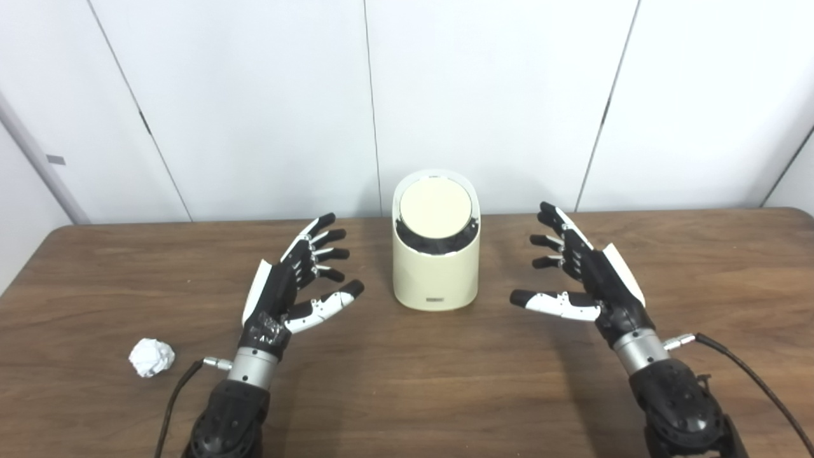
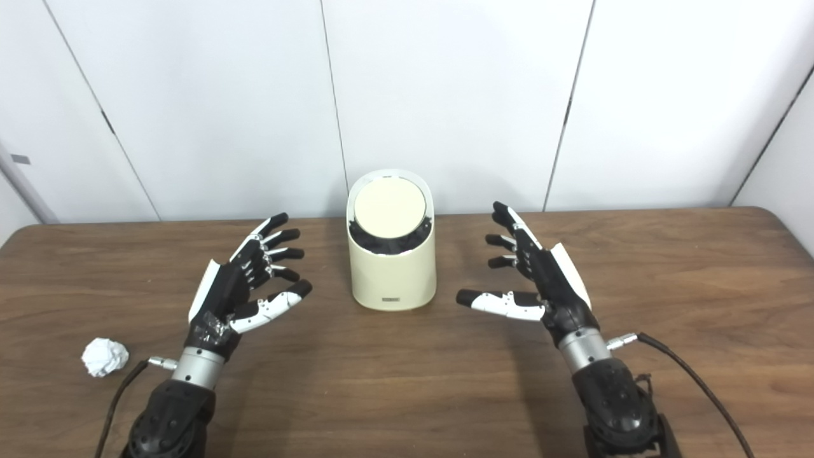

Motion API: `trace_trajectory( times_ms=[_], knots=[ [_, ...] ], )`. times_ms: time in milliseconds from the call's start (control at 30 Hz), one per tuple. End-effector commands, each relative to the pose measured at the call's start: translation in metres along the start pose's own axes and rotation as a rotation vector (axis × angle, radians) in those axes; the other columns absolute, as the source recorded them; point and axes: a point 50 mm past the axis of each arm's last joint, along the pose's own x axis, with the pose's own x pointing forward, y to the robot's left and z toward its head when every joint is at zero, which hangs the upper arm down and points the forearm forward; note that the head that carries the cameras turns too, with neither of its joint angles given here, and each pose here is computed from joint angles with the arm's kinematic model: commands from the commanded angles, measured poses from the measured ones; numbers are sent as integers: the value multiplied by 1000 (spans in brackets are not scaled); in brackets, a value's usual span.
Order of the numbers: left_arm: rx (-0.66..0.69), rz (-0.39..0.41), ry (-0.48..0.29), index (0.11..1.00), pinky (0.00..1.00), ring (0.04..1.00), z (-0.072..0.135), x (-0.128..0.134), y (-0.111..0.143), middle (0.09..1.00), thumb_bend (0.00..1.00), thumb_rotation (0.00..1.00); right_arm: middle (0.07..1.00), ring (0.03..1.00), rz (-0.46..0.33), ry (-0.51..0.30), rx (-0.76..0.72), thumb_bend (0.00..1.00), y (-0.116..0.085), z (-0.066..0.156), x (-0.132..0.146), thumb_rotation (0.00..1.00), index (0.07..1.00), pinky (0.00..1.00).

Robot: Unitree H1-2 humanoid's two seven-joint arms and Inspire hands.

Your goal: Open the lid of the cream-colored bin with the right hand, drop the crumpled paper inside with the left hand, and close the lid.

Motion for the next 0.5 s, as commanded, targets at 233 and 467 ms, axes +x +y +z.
trace_trajectory(
  times_ms=[233, 467],
  knots=[
    [14, 15, -64, 917, 599, 755, 12, 10, 7, 838, 666, 216, 938, 843, -31, -89, -36, 811, -9, 20, 12, 339, 940, 686],
    [14, 18, -72, 912, 608, 758, 10, 9, 9, 831, 663, 210, 919, 825, -69, -91, -78, 811, -3, 27, 21, 378, 929, 674]
  ],
)
